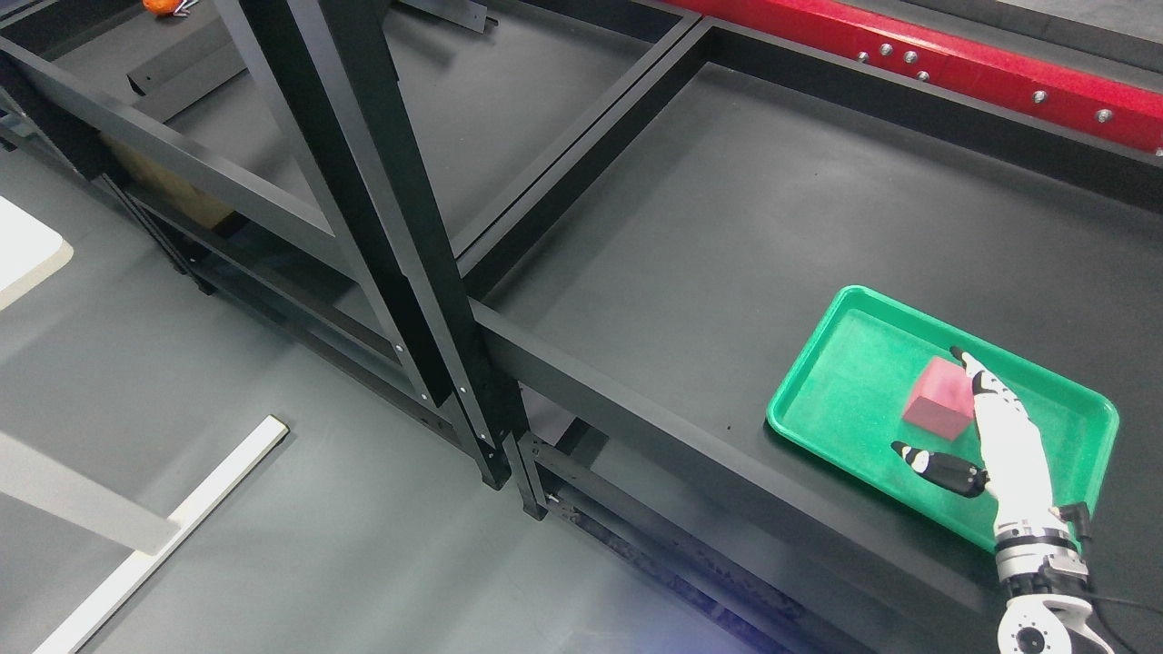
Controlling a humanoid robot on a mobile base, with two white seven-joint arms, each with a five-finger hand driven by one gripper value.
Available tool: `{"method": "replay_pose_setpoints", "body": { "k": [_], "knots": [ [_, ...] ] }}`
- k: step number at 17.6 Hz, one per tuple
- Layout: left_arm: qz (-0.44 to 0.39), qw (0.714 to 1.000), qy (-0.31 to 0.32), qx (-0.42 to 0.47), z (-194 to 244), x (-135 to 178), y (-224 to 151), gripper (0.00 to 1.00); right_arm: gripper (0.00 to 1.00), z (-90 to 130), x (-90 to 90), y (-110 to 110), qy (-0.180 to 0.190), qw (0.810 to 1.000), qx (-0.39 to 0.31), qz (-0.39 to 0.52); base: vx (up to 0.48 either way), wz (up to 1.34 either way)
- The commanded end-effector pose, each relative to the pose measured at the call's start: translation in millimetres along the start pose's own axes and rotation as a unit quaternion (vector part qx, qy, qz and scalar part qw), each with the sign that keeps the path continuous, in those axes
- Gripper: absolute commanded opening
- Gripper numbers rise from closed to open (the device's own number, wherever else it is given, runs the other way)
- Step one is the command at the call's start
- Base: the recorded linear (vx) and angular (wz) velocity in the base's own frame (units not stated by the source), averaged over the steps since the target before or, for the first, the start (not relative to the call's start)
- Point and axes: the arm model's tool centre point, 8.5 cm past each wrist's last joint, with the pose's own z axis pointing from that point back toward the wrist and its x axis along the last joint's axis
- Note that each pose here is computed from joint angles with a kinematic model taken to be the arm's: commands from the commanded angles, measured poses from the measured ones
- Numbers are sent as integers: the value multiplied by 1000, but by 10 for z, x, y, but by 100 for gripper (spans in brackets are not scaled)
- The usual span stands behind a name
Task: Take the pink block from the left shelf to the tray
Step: 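Reach the right hand over the pink block in the green tray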
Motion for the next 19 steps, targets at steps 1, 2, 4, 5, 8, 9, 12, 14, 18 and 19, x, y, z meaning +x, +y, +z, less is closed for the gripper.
{"method": "replay_pose_setpoints", "body": {
  "k": [1, 2, 4, 5, 8, 9, 12, 14, 18, 19],
  "knots": [
    [-2, 1000, 4, 9, 16, -51, 115, 100, 100, 7, -64, 42, 6, 1000, 13, 18, 57, 9],
    [-3, 1000, 4, 9, 16, -51, 115, 100, 100, -12, -80, 39, 6, 1000, 14, 21, 57, 9],
    [-2, 1000, 4, 9, 16, -51, 115, 100, 100, -60, -150, 54, 13, 999, 21, 25, 42, 4],
    [-2, 1000, 4, 9, 16, -51, 115, 100, 100, -82, -171, 54, 14, 999, 23, 27, 40, 9],
    [-2, 1000, 4, 9, 16, -51, 115, 100, 100, -146, -161, 79, 8, 999, 31, 34, 53, 9],
    [-2, 1000, 4, 9, 16, -51, 115, 100, 100, -149, -189, 88, 8, 998, 37, 40, 47, 32],
    [-2, 1000, 5, 9, 16, -53, 115, 100, 100, -134, -255, 149, 11, 997, 53, 49, 39, 14],
    [-2, 1000, 4, 9, 16, -51, 115, 100, 100, -109, -278, 199, 11, 996, 64, 53, 23, -3],
    [-2, 1000, 4, 9, 16, -51, 115, 100, 99, -97, -400, 217, 37, 995, 72, 61, 28, 0],
    [-2, 1000, 4, 9, 16, -51, 115, 100, 98, -98, -434, 201, 44, 994, 76, 71, 32, 0]
  ]
}}
